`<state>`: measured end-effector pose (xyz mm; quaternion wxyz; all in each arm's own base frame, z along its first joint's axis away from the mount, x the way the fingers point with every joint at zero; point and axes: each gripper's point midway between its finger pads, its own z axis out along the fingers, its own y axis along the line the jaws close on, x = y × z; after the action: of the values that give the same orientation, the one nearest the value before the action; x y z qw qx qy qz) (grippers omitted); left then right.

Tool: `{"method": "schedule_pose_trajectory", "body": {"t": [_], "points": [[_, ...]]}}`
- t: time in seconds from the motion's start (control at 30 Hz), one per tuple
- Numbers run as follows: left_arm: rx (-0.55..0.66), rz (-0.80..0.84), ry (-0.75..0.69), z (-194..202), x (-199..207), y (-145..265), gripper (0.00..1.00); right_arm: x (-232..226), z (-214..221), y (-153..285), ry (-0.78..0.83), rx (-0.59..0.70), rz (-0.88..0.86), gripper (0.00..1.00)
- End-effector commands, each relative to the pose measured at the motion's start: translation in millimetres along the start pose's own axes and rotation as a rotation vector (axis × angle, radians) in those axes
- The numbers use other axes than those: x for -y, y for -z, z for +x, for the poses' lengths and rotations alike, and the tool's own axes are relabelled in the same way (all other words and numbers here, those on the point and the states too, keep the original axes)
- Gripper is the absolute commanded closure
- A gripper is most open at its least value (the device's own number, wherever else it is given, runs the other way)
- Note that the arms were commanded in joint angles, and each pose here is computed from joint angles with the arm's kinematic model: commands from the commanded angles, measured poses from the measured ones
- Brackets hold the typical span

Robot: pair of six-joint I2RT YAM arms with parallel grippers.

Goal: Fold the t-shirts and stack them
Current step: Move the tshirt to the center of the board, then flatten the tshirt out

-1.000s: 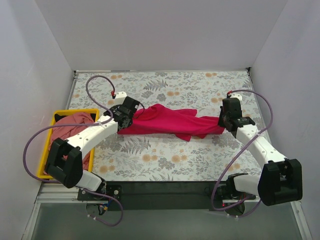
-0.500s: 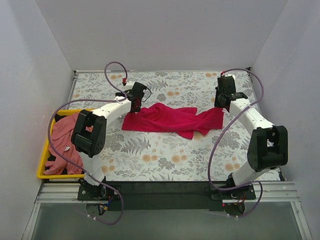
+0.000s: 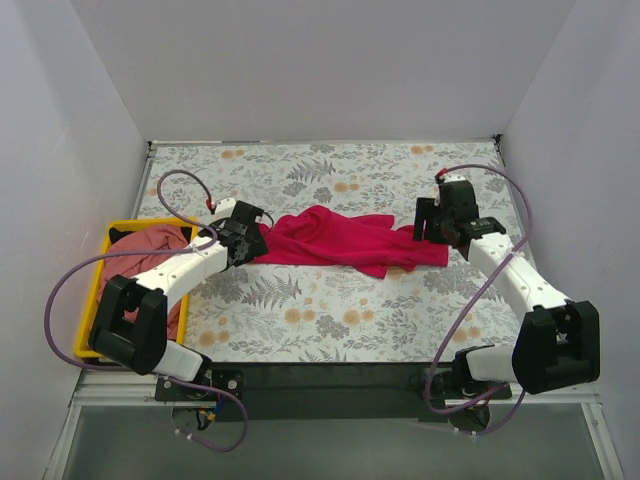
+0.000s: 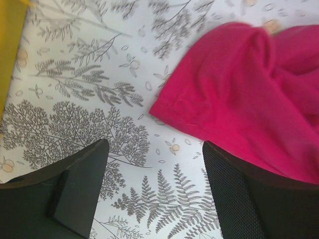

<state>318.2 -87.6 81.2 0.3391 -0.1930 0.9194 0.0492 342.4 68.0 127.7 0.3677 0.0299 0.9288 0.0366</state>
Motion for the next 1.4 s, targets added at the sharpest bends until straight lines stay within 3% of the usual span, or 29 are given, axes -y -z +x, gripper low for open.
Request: {"method": "schedule_pose_trajectory", "body": {"t": [0.0,0.27,0.67,0.83,0.87,0.97,1.0,1.03,1.37], "points": [[-0.024,0.036,0.161,3,0,-8,0.25,-28,17,8,0.016,0.006,-0.13,0.26],[-0.073,0.06,0.241,-1,18,-32,0.32,-26,56,9,0.041,-0.04,-0.158,0.22],[-0.144,-0.048,0.255,27,6,-55,0.41,-21,64,10,0.057,-0.024,-0.145,0.22],[-0.151,-0.089,0.248,38,-3,-62,0.56,-18,64,7,0.045,-0.025,-0.123,0.22],[-0.151,-0.091,0.246,38,-4,-63,0.65,-16,64,6,0.041,-0.025,-0.114,0.22],[-0.148,-0.091,0.235,39,-6,-62,0.8,-8,63,3,0.014,-0.024,-0.066,0.22],[-0.136,-0.09,0.223,36,-8,-60,0.92,-5,62,1,0.008,-0.023,-0.045,0.22],[-0.129,-0.091,0.217,35,-9,-58,0.98,-2,63,-1,-0.014,-0.026,-0.03,0.21],[-0.008,-0.01,0.134,0,-24,-6,1.0,44,70,-21,-0.218,-0.051,0.049,0.19]]}}
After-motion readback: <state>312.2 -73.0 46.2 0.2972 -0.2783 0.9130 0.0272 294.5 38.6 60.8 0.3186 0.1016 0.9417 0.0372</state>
